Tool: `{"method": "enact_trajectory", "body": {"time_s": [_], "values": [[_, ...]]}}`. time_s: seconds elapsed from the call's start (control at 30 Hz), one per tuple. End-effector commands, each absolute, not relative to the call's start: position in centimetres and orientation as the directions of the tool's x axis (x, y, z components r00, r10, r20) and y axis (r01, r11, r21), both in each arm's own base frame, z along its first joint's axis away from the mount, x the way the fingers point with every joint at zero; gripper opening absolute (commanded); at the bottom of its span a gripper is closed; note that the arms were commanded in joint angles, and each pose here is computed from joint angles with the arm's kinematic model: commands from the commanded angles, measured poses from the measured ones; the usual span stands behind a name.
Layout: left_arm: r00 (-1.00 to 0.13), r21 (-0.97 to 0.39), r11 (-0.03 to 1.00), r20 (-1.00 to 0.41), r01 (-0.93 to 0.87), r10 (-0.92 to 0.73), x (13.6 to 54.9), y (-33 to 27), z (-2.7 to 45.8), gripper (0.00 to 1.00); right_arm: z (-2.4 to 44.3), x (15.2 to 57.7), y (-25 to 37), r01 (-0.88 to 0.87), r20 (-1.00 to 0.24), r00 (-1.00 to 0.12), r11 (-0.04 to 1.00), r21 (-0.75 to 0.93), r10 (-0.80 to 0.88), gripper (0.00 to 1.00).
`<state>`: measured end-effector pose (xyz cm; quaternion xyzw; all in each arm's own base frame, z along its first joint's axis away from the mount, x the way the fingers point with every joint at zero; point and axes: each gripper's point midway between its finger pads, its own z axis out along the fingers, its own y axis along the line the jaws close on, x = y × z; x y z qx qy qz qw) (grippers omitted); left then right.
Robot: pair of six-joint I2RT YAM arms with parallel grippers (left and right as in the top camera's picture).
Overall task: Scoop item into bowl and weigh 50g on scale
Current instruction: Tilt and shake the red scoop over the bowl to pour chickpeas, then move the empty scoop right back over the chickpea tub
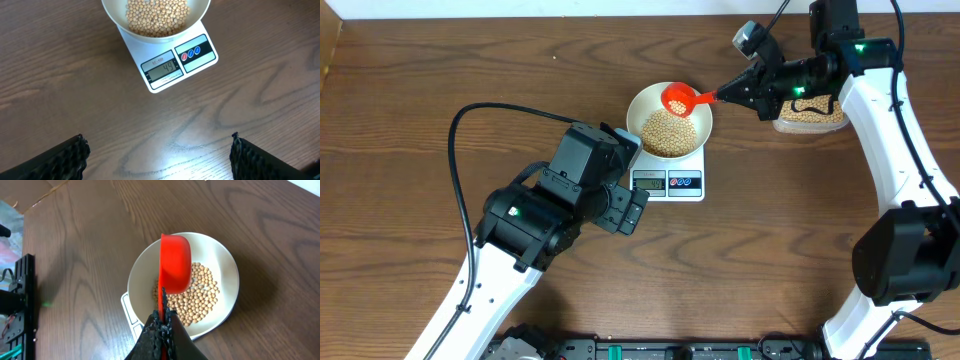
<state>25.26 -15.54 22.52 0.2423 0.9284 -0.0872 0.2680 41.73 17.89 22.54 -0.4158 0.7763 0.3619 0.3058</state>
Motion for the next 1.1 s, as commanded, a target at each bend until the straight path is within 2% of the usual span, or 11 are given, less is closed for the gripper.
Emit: {"method": "enact_trajectory", "body": {"time_s": [0.0, 0.73, 1.07], "values": [[-0.73, -0.029, 0.867, -0.554, 0.498, 0.4, 25.6, -15.6, 23.3, 0.92, 24.0, 41.5, 17.9, -0.864, -0.79, -0.466, 0.398, 0.309, -0.399, 0.01], [-0.73, -0.03, 0.867, -0.555, 0.497, 0.4, 25.6, -15.6, 23.3, 0.92, 25.2, 42.0, 16.6, -0.843, -0.808, -0.497, 0.398, 0.362, -0.318, 0.01], [-0.73, -0.029, 0.867, -0.554, 0.498, 0.4, 25.6, -15.6, 23.3, 0.92, 26.6, 43.0, 11.6, -0.793, -0.82, -0.54, 0.441, 0.421, -0.189, 0.01]]}}
